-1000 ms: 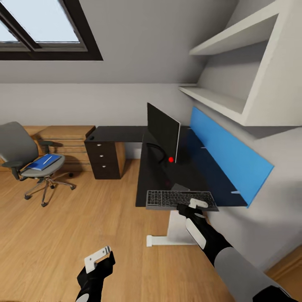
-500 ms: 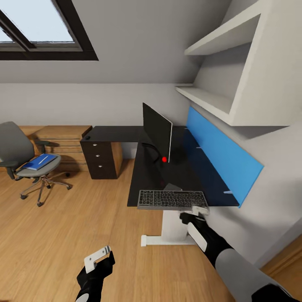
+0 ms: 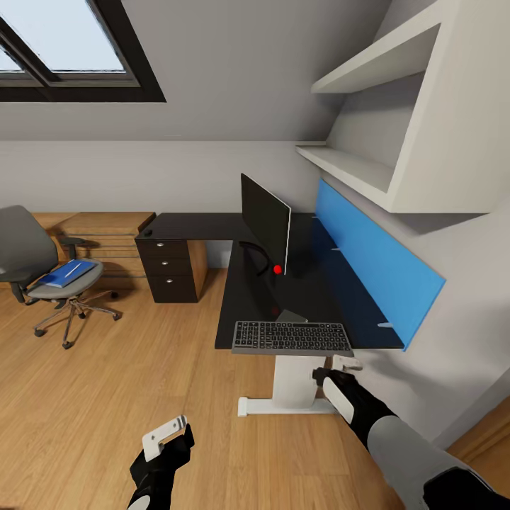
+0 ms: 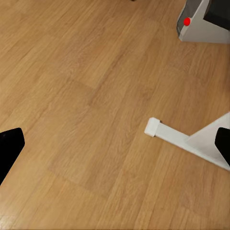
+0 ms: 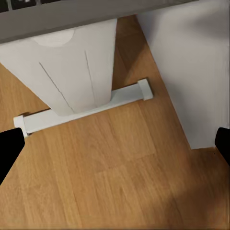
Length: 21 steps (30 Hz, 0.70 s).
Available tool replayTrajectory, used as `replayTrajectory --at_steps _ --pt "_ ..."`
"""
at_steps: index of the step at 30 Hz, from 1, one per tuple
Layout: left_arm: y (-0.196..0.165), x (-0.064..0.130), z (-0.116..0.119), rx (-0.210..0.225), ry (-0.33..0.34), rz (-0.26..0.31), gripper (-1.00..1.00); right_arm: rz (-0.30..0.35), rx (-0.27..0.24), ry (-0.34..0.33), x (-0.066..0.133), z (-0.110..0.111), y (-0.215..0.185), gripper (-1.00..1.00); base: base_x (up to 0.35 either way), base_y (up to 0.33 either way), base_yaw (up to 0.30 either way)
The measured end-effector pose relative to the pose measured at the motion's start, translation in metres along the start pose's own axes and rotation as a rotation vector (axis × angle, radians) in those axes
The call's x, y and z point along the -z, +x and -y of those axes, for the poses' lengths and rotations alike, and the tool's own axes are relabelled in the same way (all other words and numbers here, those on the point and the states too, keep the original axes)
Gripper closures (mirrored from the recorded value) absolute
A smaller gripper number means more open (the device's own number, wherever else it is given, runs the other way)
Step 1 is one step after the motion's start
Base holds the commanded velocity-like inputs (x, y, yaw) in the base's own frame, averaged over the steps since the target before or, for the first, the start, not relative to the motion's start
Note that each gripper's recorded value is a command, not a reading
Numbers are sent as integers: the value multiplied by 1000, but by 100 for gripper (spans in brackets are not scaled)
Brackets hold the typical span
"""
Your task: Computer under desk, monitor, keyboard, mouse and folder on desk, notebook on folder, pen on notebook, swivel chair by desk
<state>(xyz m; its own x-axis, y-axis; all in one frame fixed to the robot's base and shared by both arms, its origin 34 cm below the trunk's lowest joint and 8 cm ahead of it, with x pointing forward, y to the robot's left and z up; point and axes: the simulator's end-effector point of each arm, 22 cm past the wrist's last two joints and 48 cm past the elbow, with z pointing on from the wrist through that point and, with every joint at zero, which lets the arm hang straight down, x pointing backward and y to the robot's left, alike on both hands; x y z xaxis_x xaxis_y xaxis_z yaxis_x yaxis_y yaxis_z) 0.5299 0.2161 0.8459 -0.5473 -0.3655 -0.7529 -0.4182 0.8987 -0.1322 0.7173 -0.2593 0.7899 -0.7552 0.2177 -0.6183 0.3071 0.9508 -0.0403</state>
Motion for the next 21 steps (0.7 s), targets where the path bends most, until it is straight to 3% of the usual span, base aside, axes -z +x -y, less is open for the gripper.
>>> replayTrajectory --at_steps 9,21 --pt "1 0 1 -3 1 -3 -100 14 -2 31 -5 21 -13 -100 159 0 0" --pt "0 0 0 -2 1 -1 -100 3 4 39 -5 24 -13 -100 121 0 0"
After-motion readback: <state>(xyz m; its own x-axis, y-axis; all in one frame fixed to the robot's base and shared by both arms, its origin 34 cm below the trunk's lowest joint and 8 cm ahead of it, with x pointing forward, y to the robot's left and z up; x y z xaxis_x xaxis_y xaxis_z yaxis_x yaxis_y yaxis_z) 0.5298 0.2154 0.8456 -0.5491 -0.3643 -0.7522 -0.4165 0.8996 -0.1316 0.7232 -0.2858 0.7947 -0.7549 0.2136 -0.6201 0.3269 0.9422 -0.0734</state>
